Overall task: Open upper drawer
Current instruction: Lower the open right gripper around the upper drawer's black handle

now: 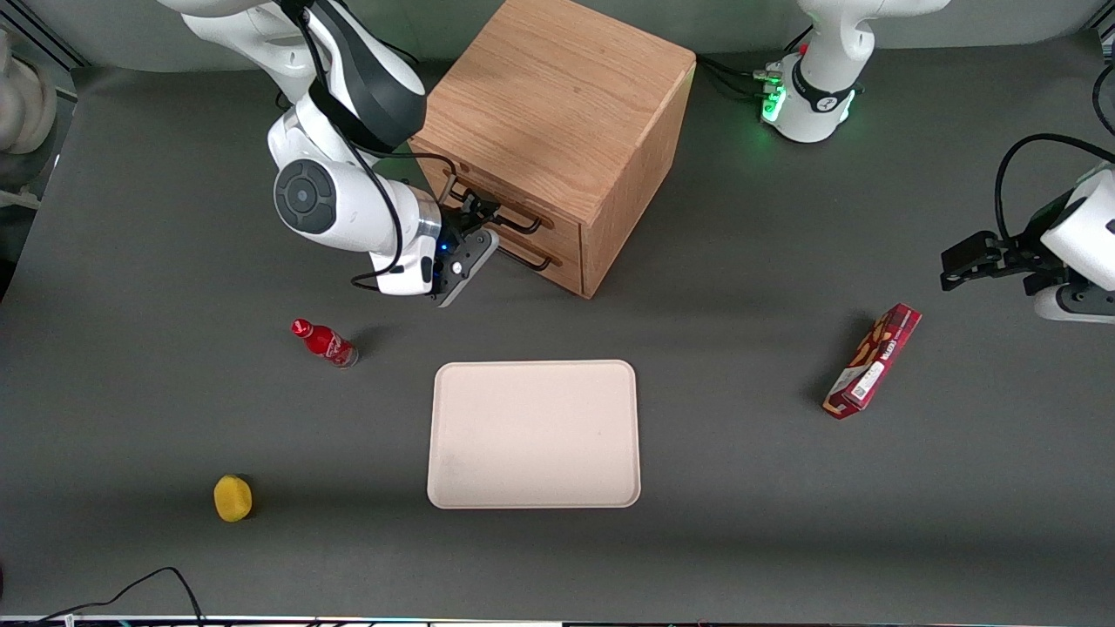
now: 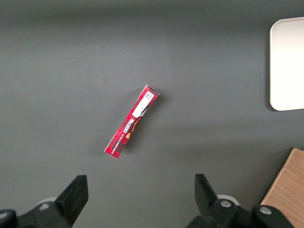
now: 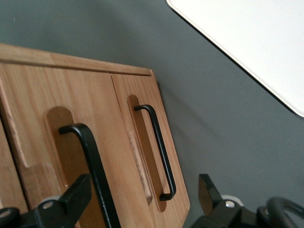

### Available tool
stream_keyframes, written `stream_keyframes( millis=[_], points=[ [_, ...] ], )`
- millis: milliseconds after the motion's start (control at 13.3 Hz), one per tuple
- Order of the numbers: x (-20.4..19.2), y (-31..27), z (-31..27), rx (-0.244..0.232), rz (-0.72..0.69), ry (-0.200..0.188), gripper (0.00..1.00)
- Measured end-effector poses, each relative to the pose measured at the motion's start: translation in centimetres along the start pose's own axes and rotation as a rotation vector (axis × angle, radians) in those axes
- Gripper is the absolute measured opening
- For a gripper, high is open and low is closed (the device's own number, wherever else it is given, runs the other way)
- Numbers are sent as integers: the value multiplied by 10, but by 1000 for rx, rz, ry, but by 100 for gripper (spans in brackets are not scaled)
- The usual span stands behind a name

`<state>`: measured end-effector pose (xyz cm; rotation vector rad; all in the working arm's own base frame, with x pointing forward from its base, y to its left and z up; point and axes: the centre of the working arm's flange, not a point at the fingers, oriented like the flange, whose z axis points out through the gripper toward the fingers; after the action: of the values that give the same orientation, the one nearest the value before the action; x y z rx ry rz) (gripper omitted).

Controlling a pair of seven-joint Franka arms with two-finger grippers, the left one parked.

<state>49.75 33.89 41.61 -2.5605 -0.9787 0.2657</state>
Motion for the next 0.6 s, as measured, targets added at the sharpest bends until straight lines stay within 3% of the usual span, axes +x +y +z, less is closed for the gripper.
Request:
stream_keyframes(
  millis=[601],
  points=[
    [-12,-4,-1,-30,-121,10,100]
  ],
)
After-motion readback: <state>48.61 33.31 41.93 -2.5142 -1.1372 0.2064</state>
